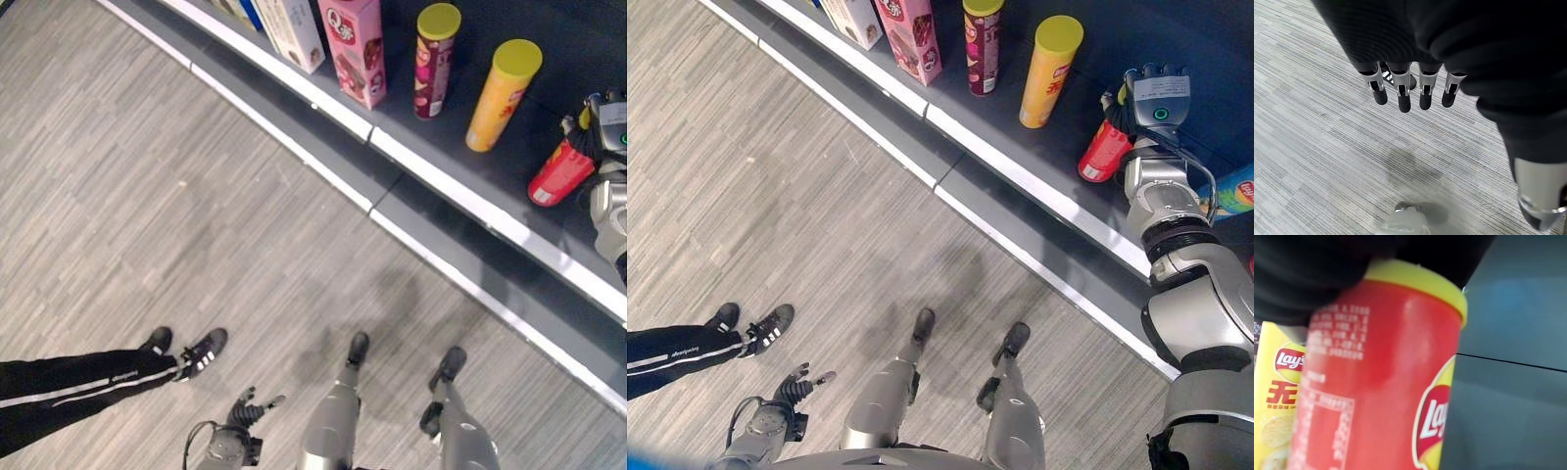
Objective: Put the goods on the table back onto the shelves and tidy them up.
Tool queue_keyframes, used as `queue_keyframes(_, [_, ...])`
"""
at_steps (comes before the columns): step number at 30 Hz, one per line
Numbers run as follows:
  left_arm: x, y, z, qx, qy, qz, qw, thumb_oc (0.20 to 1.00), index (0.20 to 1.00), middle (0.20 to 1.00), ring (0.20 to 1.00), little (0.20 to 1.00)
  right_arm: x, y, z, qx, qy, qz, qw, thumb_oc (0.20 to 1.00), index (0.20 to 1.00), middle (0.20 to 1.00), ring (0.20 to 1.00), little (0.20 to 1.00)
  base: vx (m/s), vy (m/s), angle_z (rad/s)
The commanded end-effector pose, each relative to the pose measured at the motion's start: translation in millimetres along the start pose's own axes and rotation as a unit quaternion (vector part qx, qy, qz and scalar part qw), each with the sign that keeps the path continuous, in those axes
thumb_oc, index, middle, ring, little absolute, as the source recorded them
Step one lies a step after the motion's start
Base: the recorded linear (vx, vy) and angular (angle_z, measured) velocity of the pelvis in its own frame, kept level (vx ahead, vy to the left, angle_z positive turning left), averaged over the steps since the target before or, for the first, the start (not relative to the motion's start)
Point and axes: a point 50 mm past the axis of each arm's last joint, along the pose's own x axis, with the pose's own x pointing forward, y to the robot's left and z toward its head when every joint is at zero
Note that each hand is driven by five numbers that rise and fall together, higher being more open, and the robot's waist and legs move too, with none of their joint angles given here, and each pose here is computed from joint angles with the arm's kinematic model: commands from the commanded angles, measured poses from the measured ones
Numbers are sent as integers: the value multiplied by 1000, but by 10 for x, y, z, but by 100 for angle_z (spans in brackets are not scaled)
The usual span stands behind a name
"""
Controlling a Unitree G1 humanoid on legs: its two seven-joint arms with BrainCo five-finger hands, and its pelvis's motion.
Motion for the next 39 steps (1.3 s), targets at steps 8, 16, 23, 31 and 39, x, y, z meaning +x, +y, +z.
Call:
queue_keyframes(8, [16, 81, 36, 35, -10, 6, 999, 1000, 1000, 1000, 1000, 1000, 219, -287, -27, -23, 0, -56, 998, 200, 200, 200, 200, 200, 0, 0, 0])
queue_keyframes(16, [22, 80, 38, 38, -9, 6, 999, 1000, 1000, 1000, 1000, 1000, 243, -308, -24, -24, 3, -57, 998, 200, 200, 200, 200, 200, 0, -3, 1])
queue_keyframes(23, [24, 86, 34, 36, -7, 9, 999, 1000, 1000, 1000, 1000, 1000, 243, -308, -12, -24, 4, -60, 998, 875, 875, 875, 875, 875, 0, 0, 0])
queue_keyframes(31, [32, 70, 39, 40, -6, 8, 999, 1000, 1000, 1000, 1000, 1000, 254, -315, 19, -23, 1, -61, 998, 1000, 1000, 1000, 1000, 1000, 0, 0, 0])
queue_keyframes(39, [34, 63, -2, 47, 7, 8, 999, 1000, 1000, 1000, 1000, 1000, 245, -386, 142, 17, -13, -89, 996, 1000, 1000, 1000, 1000, 1000, -5, 19, -1])
